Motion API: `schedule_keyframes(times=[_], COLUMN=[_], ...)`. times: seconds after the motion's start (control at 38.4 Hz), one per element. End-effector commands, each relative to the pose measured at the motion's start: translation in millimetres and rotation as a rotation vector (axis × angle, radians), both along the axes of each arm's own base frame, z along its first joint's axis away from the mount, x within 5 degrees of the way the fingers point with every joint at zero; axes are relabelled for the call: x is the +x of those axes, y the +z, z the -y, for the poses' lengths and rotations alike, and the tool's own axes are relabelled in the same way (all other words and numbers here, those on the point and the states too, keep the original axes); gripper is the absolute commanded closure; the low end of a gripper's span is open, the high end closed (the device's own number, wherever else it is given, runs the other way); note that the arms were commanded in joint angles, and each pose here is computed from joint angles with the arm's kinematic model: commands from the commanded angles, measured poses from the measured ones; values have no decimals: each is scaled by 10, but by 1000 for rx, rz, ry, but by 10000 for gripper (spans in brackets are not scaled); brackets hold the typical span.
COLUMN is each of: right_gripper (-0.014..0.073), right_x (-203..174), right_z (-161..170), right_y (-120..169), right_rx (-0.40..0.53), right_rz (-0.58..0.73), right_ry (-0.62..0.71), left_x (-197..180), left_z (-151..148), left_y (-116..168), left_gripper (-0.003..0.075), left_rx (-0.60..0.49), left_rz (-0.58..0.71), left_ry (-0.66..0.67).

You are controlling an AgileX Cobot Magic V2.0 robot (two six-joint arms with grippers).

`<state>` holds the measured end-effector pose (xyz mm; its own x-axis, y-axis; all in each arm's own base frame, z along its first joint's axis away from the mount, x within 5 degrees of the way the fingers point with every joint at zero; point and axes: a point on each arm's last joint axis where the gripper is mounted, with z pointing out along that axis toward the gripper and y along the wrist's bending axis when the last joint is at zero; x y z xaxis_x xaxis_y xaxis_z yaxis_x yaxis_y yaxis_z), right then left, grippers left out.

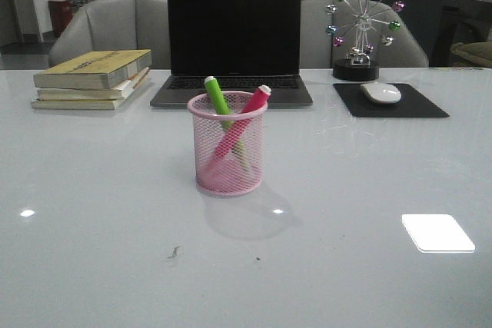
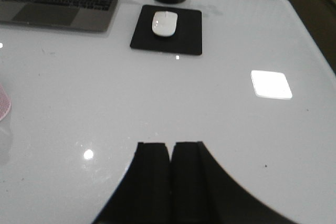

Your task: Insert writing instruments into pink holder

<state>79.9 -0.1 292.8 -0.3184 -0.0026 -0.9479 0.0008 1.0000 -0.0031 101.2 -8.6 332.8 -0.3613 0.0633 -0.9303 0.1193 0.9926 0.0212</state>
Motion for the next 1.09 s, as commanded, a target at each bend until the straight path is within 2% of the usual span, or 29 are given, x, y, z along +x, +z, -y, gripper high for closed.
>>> schedule_keyframes(times=[0.0,0.16,0.42,0.6,0.83,1.07], right_gripper=[545,545,545,545,545,545], right_x=[-62,-164,-231,-243,-244,-244], right_z=[5,6,7,6,5,5], right_y=[34,-227,-658,-912,-995,-997], right_rx=[-9,-10,-11,-10,-9,-9], right_rz=[202,343,429,379,289,287], right_ry=[-6,-9,-11,-11,-9,-9], left_x=[14,14,14,14,14,14], left_z=[-10,-10,-10,-10,-10,-10], left_y=[162,162,162,162,162,162], left_gripper=[318,318,318,318,318,318], left_rx=[-21,-21,-21,-21,-21,-21], left_rz=[101,101,101,101,101,101], left_ry=[20,20,20,20,20,20])
